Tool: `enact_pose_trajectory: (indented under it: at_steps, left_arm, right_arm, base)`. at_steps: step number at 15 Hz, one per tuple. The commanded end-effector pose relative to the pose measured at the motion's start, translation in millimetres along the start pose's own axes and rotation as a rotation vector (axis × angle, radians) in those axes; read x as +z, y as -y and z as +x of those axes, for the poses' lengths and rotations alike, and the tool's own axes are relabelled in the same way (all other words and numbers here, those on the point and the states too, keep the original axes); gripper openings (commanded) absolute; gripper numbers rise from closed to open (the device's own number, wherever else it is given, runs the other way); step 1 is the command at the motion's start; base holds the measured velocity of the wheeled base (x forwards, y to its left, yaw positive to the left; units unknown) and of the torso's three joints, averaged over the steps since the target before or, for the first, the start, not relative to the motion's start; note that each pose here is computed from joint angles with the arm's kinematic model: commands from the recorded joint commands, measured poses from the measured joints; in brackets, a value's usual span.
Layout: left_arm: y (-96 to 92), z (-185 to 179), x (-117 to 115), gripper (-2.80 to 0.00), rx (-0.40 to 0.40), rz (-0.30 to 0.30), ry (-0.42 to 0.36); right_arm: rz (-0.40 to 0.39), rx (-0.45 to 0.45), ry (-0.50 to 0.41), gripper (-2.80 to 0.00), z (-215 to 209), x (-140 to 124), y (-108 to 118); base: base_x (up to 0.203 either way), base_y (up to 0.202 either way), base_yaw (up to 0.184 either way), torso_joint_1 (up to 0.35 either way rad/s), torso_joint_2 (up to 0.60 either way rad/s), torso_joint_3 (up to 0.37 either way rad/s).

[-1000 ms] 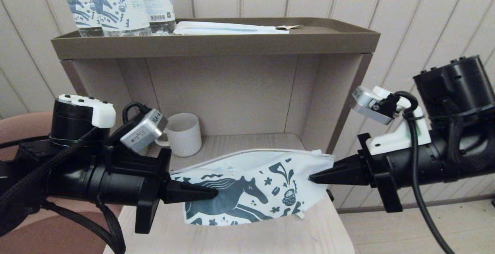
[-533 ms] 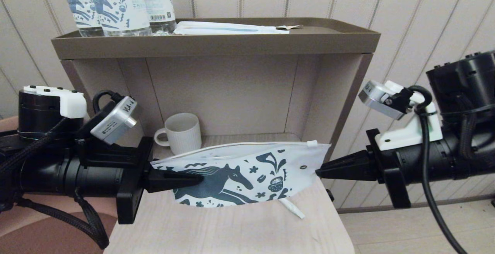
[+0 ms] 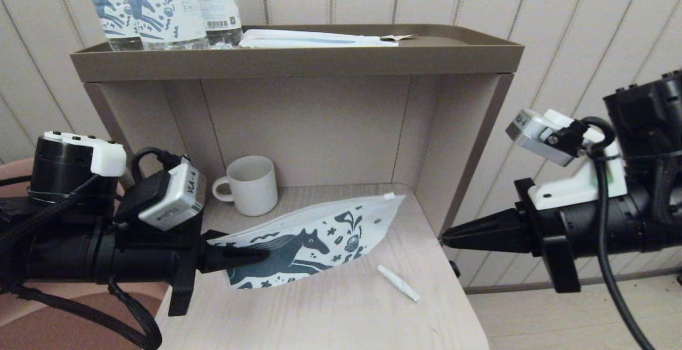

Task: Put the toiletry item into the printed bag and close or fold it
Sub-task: Pick up the toothpaste

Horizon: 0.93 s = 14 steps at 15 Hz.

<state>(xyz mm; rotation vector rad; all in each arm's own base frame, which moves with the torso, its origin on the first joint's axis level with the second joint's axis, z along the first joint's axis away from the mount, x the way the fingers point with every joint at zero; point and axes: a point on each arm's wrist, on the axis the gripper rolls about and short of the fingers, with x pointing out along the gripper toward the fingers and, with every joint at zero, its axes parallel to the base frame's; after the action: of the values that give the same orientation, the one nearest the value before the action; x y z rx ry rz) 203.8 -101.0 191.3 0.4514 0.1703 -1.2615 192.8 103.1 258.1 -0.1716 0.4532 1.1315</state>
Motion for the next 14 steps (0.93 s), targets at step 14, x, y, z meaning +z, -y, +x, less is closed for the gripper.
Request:
enact_pose_trajectory:
  at_steps: [14]
  left_arm:
    - [25.2, -27, 17, -2.80, 0.181, 0.517, -0.214]
  right_arm:
    - [0.020, 0.003, -0.034, -2.80, 10, -5, 7]
  base:
    - [0.000, 0.000, 0.000, 0.000, 0.00, 0.000]
